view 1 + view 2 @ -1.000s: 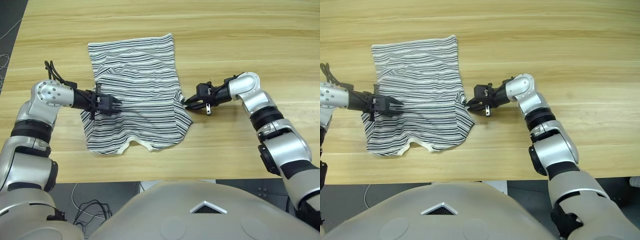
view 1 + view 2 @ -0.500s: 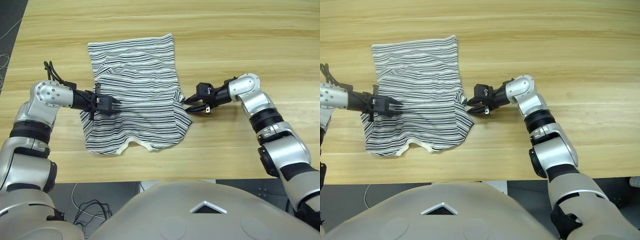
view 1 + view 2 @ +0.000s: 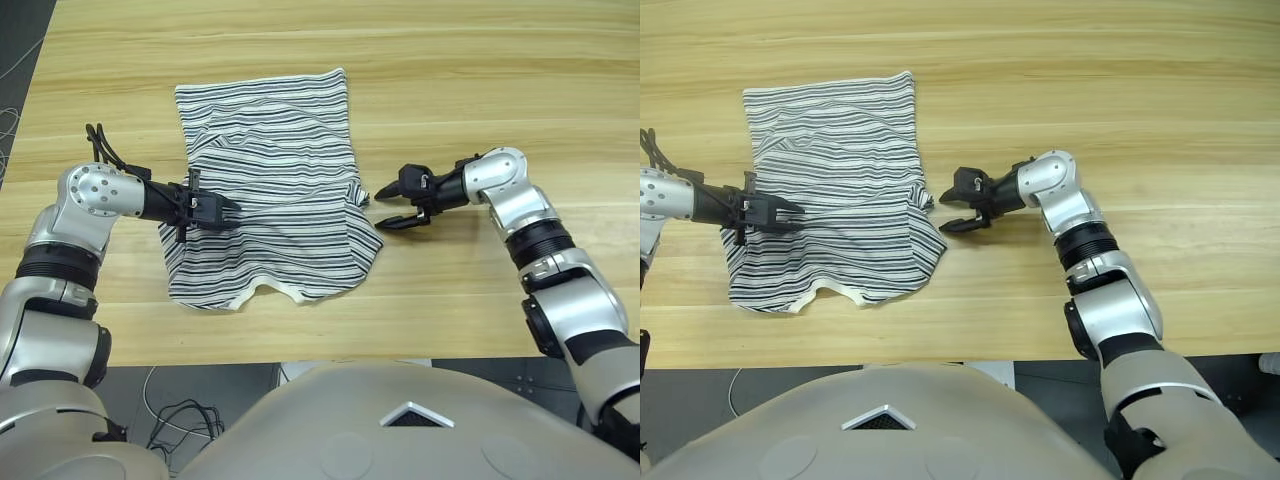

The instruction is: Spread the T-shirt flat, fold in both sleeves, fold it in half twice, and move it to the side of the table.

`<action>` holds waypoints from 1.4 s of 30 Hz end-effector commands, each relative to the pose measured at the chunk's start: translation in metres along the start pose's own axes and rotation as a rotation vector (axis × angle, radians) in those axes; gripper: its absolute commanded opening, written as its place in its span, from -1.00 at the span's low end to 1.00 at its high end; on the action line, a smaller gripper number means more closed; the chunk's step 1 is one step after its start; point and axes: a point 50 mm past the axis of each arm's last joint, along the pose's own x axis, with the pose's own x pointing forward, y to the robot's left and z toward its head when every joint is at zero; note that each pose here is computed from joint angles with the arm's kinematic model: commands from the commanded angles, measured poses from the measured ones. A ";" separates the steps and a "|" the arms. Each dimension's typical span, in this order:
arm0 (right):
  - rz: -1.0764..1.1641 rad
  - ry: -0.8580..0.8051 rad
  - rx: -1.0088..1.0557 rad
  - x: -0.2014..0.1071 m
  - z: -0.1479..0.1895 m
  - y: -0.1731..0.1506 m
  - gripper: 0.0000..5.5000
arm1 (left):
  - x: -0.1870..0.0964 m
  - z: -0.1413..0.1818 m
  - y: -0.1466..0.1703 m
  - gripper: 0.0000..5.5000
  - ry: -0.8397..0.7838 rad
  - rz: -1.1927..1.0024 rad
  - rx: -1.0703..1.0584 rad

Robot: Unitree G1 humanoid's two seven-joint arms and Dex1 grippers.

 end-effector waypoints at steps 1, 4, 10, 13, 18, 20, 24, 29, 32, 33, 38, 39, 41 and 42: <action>-0.018 -0.006 0.030 0.009 -0.002 0.000 0.04 | 0.026 -0.022 -0.055 -0.47 0.087 -0.255 -0.130; -0.017 -0.026 0.038 0.015 0.001 0.000 0.04 | 0.026 -0.022 -0.055 -0.47 0.086 -0.256 -0.131; -0.024 -0.067 0.064 0.027 0.006 -0.001 0.04 | 0.027 -0.021 -0.055 -0.47 0.086 -0.256 -0.129; -0.028 -0.077 0.090 0.029 0.005 -0.001 -0.07 | 0.027 -0.021 -0.055 -0.47 0.088 -0.255 -0.128; -0.033 -0.065 0.096 0.028 0.001 -0.001 -0.42 | 0.027 -0.021 -0.054 -0.47 0.089 -0.253 -0.124; -0.036 -0.058 0.095 0.026 0.000 -0.002 -0.58 | 0.027 -0.021 -0.054 -0.47 0.090 -0.253 -0.123; -0.042 -0.049 0.091 0.025 -0.001 -0.002 -0.84 | 0.027 -0.020 -0.053 -0.47 0.092 -0.251 -0.120; -0.048 -0.039 0.083 0.021 -0.002 -0.004 -0.95 | 0.027 -0.020 -0.053 -0.47 0.093 -0.249 -0.119; -0.058 -0.006 0.062 0.008 -0.005 -0.007 -0.95 | 0.026 -0.020 -0.052 -0.47 0.095 -0.249 -0.118; -0.064 0.011 0.052 0.001 -0.006 -0.009 -0.95 | 0.026 -0.020 -0.052 -0.47 0.096 -0.249 -0.118; -0.032 0.074 0.003 -0.043 -0.008 -0.011 -0.95 | 0.025 -0.019 -0.051 -0.47 0.101 -0.248 -0.117; -0.008 0.073 -0.005 -0.048 -0.006 -0.009 -0.95 | 0.025 -0.020 -0.051 -0.47 0.101 -0.248 -0.117; 0.011 0.061 -0.022 -0.056 0.000 -0.008 -0.95 | 0.025 -0.019 -0.050 -0.47 0.101 -0.247 -0.116; -0.002 0.053 -0.025 -0.058 0.003 -0.009 -0.95 | 0.024 -0.019 -0.050 -0.47 0.101 -0.247 -0.116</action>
